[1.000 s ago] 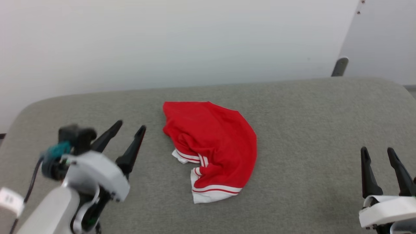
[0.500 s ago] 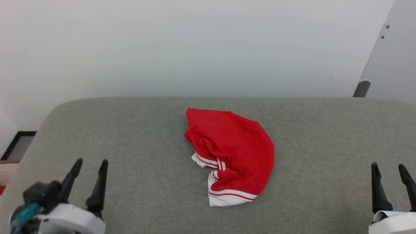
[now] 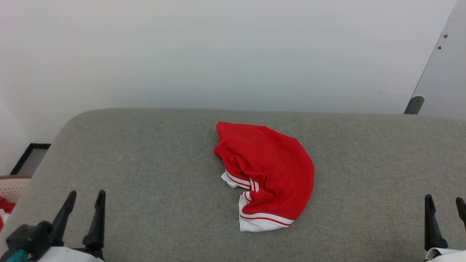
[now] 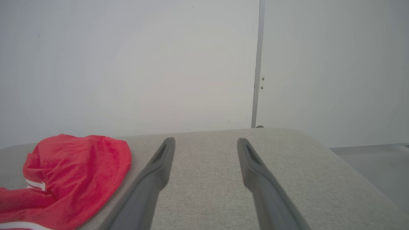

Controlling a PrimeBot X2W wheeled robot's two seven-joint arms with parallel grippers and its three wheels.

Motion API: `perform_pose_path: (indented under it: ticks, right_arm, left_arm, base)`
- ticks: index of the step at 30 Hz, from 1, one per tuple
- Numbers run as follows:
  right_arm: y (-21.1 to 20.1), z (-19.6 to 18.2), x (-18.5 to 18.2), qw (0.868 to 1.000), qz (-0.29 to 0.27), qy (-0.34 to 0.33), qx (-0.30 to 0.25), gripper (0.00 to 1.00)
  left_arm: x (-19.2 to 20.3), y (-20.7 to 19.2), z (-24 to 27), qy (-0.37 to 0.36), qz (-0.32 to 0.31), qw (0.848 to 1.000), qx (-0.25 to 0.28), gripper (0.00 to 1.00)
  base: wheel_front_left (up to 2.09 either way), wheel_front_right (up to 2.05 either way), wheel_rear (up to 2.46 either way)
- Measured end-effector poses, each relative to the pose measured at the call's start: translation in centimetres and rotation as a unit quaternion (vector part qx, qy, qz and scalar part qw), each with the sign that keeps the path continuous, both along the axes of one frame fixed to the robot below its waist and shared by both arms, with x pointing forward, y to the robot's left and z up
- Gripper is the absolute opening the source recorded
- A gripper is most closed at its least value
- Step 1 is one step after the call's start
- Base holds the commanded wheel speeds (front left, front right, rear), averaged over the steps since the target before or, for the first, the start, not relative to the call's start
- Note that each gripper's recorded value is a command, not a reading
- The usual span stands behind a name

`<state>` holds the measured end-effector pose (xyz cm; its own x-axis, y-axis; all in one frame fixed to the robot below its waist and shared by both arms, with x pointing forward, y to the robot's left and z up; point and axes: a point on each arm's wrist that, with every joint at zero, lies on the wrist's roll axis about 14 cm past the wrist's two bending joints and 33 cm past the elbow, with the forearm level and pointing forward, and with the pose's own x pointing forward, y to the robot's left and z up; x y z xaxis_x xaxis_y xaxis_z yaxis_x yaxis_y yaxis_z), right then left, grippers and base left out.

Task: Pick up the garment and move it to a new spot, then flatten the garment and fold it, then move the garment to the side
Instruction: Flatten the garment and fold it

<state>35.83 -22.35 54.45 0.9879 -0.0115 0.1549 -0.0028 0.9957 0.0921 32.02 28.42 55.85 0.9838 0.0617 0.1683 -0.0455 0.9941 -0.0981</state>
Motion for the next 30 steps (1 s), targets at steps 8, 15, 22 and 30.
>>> perform_pose_path:
  ticks: [8,15,22,30]
  right_arm:
    - [0.6,0.0,0.2,1.000,0.008,0.003,0.000,1.00]
    - [2.1,-0.3,0.7,0.999,0.030,0.014,0.001,1.00]
    - [6.8,-0.7,2.1,0.993,0.108,0.043,0.001,1.00]
    - [13.1,-2.7,3.8,0.971,0.210,0.118,-0.004,1.00]
  left_arm:
    - [-0.1,0.1,-0.1,-0.003,-0.001,1.000,-0.004,1.00]
    - [-0.4,0.5,-0.3,-0.002,0.005,1.000,-0.007,1.00]
    - [-1.3,2.0,-0.5,0.003,0.033,0.999,-0.009,1.00]
    - [-2.8,3.4,-0.6,0.008,0.063,0.998,-0.013,1.00]
  base:
    - [0.00,0.00,0.00]
    - [0.00,0.00,0.00]
    - [0.00,0.00,0.00]
    - [0.00,0.00,0.00]
